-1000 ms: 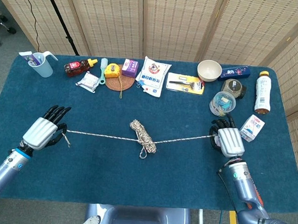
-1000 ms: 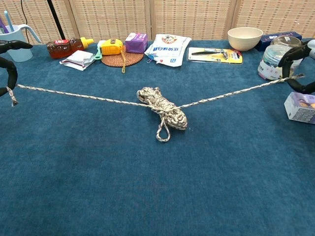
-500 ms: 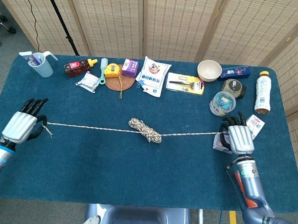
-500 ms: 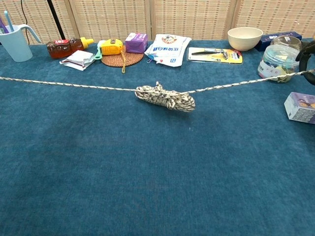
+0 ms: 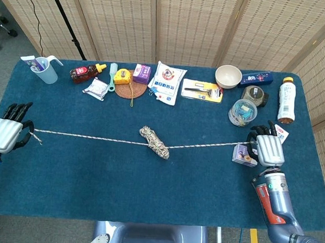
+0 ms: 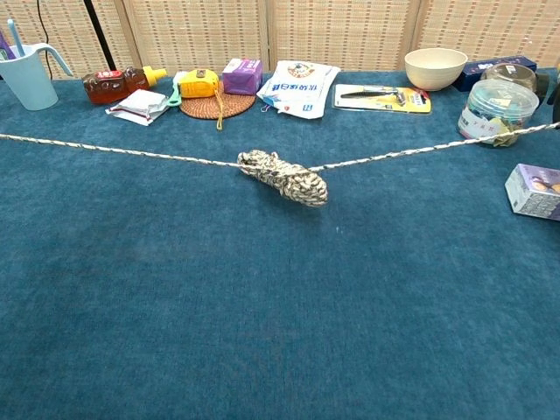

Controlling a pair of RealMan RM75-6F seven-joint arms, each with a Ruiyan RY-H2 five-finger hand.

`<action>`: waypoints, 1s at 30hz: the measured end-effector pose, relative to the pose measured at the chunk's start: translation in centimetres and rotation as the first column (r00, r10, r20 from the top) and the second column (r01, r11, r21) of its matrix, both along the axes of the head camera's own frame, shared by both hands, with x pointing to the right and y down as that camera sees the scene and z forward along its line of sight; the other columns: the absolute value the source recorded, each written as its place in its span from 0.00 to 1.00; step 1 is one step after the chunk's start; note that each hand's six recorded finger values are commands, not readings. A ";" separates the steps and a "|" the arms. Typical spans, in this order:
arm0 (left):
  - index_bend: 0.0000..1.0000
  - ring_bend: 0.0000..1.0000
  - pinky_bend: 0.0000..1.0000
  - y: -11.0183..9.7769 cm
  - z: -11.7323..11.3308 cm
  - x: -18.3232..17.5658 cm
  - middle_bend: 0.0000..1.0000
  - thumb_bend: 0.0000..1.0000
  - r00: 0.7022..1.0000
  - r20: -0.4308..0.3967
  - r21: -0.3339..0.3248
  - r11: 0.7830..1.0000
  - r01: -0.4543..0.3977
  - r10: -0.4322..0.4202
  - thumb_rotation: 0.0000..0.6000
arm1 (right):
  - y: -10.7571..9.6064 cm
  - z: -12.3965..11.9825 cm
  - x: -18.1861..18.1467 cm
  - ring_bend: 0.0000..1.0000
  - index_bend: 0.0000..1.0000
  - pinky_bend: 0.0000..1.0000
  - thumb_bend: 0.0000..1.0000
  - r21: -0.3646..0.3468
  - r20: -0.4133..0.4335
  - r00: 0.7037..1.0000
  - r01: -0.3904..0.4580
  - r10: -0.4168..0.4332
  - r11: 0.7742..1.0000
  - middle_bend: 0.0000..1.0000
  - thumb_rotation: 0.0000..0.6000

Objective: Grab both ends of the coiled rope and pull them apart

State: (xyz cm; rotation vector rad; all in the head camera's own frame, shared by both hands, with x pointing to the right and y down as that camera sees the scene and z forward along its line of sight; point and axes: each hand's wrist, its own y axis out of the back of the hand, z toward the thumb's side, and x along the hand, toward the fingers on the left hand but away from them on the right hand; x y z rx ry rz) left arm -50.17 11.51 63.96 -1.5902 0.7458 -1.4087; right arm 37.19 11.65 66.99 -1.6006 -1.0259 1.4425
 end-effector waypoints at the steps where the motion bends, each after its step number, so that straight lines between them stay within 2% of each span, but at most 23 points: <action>1: 0.62 0.00 0.00 0.0 -0.1 -0.3 0.02 0.43 1.000 0.004 0.002 1.000 0.006 -0.006 1.00 | 0.0 0.0 0.2 0.22 0.72 0.00 0.60 0.000 -0.003 1.000 -0.003 0.003 1.000 0.29 1.00; 30: 0.62 0.00 0.00 -0.2 -1.1 -4.8 0.02 0.43 0.991 0.090 0.018 0.995 0.098 -0.100 1.00 | 0.0 -0.4 3.6 0.22 0.72 0.00 0.60 0.016 -0.054 0.996 -0.066 0.067 0.998 0.29 1.00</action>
